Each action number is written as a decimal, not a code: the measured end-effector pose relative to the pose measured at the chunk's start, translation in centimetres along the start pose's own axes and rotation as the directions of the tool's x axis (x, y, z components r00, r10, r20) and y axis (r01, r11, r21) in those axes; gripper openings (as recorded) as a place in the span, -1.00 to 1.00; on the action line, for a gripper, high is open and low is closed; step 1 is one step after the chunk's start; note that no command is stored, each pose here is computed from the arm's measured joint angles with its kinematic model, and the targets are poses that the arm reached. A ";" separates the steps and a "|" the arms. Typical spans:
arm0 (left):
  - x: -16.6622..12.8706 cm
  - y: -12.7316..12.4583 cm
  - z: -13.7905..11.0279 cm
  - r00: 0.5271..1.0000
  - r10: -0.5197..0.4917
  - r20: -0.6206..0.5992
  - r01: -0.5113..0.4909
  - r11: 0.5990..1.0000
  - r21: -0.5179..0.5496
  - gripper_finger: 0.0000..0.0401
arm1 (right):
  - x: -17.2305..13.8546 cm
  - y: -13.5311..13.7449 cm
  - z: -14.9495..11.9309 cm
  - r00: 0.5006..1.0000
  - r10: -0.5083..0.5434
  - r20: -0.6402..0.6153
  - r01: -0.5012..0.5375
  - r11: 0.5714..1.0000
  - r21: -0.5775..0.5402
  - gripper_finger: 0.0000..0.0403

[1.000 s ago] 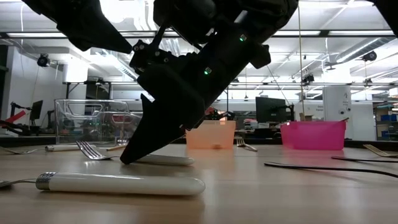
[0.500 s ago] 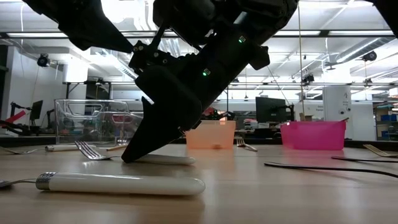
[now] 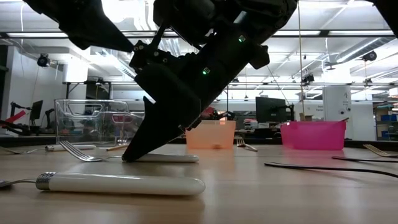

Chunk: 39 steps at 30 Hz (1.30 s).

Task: Sort silverware by color (type)
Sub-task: Put the center white fork into the orange bin

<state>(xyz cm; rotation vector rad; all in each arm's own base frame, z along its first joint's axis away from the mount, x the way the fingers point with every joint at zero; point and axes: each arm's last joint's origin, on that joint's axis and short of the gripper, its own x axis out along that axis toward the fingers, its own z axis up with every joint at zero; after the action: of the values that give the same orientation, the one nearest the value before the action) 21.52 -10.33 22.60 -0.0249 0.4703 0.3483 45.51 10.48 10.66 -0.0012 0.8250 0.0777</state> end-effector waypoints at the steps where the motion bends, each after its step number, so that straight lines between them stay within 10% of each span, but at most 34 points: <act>1: 0.0 0.0 0.0 1.000 0.013 0.006 -0.013 1.000 0.000 -0.93 | -0.1 0.0 0.1 1.000 0.001 0.003 -0.001 1.000 0.000 -0.81; 12: -0.2 -0.2 1.8 0.978 0.106 0.181 -0.139 0.973 0.182 -0.93 | -4.1 -0.7 1.9 0.999 -0.009 -0.032 0.009 1.000 -0.001 -0.81; 24: -2.1 1.4 5.0 0.877 0.321 0.358 -0.452 0.804 0.385 -0.93 | -10.9 -5.5 5.2 0.995 -0.104 0.009 0.102 0.984 0.145 -0.81; 39: -3.0 2.4 5.1 0.877 0.329 0.349 -0.456 0.797 0.396 -0.93 | -13.5 -16.8 6.4 0.941 -0.332 0.060 0.252 0.810 0.530 -0.81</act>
<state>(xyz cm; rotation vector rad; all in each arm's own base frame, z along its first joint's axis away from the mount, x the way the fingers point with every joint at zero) 20.44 -8.57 28.66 0.6010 0.2787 0.6364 42.28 -7.02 24.40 0.3829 0.6645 -0.4383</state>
